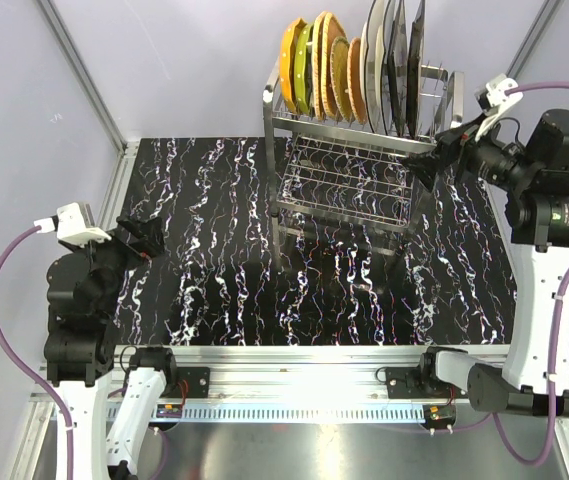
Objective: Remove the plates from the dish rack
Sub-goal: Grab a plate with the right arm
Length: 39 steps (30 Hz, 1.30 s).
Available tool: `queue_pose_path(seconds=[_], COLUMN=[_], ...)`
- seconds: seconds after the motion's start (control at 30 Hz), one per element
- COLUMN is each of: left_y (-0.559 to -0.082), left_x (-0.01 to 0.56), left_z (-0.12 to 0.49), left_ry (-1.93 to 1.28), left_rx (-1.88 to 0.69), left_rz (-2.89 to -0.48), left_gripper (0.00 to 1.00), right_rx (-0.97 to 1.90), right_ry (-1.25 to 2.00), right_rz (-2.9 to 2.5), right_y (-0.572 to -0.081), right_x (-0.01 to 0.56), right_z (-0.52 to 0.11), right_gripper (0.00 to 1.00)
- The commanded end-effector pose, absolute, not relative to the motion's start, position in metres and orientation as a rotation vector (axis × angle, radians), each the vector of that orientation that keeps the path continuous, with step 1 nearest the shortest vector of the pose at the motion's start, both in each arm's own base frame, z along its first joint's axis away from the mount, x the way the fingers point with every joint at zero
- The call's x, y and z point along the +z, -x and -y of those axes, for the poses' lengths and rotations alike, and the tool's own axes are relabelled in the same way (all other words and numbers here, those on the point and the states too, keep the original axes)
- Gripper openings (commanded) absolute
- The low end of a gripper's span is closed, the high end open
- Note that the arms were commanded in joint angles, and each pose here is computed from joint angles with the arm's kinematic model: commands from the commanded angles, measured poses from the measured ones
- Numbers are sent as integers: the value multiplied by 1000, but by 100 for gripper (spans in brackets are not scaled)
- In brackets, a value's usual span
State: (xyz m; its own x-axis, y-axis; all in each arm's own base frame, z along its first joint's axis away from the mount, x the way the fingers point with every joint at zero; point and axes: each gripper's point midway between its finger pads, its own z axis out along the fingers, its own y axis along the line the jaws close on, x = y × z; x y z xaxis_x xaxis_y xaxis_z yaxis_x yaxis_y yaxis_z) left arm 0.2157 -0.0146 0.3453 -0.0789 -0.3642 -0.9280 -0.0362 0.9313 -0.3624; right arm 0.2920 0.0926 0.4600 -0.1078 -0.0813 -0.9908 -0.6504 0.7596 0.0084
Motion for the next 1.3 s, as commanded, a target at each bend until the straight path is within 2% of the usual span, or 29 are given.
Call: queue_pose_path(seconds=[0.0, 0.57, 0.8, 0.93, 1.07, 1.27], left_y=[-219, -223, -224, -222, -222, -223], left_x=[363, 352, 353, 351, 350, 349], left_z=[18, 29, 29, 29, 29, 29], left_ry=[274, 287, 290, 298, 300, 297], left_rx=[-300, -382, -381, -385, -385, -383], left_rz=[-1572, -1587, -1599, -1595, -1595, -1600], left_gripper=[99, 99, 99, 99, 99, 99], right_rx=[495, 353, 332, 283, 220, 166], right_ry=[603, 401, 326, 283, 251, 251], right_rz=[-1502, -1486, -1498, -1498, -1505, -1513], right_y=[-290, -362, -392, -405, -415, -427], right_x=[506, 543, 540, 538, 533, 519], right_z=[-97, -80, -82, -78, -74, -77], right_gripper=[100, 100, 100, 95, 86, 77])
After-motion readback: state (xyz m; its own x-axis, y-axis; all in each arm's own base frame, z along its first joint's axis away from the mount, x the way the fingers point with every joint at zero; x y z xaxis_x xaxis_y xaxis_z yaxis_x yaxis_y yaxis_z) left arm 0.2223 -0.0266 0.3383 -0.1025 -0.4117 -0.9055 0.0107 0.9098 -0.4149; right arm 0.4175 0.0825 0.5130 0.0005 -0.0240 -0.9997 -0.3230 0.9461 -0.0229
